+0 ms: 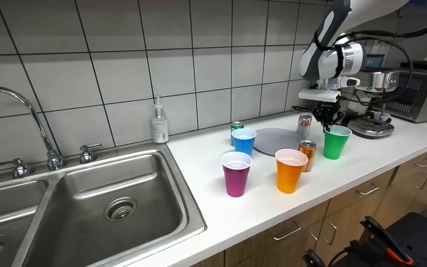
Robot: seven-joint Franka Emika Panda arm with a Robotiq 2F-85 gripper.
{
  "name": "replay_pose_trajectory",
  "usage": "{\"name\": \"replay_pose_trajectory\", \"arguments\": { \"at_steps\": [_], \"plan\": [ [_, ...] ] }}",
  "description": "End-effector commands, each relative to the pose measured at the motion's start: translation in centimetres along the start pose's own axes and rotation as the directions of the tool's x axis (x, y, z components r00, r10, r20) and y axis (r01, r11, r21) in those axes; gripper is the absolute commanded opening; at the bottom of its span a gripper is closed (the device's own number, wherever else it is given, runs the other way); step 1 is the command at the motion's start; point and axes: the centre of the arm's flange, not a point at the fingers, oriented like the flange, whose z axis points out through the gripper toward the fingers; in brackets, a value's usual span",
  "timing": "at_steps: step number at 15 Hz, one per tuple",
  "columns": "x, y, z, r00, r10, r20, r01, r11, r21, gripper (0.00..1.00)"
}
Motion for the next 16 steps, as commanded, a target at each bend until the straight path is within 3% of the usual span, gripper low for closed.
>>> {"name": "replay_pose_trajectory", "arguments": {
  "at_steps": [1, 10, 16],
  "plan": [
    [0.2, 0.9, -2.2, 0.998, -0.056, -0.019, 0.057, 0.998, 0.019, 0.01],
    [-0.1, -0.1, -4.6, 0.989, -0.144, -0.028, 0.145, 0.988, 0.045, 0.01],
    [-1.1, -2.5, -5.5, 0.980, -0.198, -0.036, 0.200, 0.978, 0.060, 0.01]
  ]
}}
